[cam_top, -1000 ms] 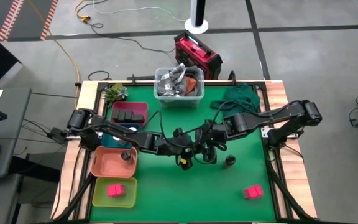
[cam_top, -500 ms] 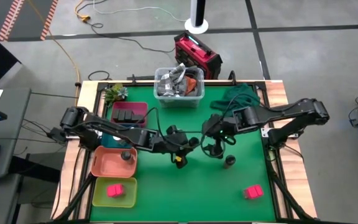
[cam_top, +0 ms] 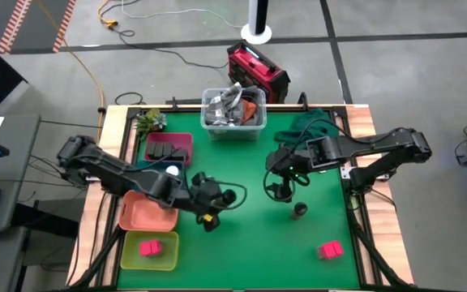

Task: Sort spices by type
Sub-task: Put the top black seasoning bottle into the orange bin

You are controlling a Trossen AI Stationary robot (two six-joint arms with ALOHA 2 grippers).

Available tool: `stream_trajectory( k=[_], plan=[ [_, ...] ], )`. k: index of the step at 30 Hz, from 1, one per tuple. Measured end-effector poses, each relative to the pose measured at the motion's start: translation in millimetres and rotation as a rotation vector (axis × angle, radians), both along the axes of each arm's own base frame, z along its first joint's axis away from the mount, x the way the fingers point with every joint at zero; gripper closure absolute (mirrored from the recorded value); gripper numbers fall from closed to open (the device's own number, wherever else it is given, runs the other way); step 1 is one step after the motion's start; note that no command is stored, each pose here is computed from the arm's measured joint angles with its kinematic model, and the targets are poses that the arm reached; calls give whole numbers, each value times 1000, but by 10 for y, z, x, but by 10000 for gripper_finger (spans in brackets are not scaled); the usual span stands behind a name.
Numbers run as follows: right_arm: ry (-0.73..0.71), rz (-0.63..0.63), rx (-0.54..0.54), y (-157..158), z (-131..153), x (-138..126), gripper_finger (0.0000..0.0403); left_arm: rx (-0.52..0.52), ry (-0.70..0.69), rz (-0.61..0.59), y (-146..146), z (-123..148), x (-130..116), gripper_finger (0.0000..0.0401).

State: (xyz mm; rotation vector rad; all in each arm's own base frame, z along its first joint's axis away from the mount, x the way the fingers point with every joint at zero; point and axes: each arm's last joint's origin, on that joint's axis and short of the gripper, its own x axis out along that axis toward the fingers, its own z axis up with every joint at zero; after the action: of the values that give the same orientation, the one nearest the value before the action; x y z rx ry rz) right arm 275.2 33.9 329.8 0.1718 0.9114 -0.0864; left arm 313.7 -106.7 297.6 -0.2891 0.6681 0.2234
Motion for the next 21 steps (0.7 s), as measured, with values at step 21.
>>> stream_trajectory(
  k=[21],
  plan=[
    [-7,-9,19,71,3,-3,42,-6,57,292,-633,152,-1397,238]
  ],
)
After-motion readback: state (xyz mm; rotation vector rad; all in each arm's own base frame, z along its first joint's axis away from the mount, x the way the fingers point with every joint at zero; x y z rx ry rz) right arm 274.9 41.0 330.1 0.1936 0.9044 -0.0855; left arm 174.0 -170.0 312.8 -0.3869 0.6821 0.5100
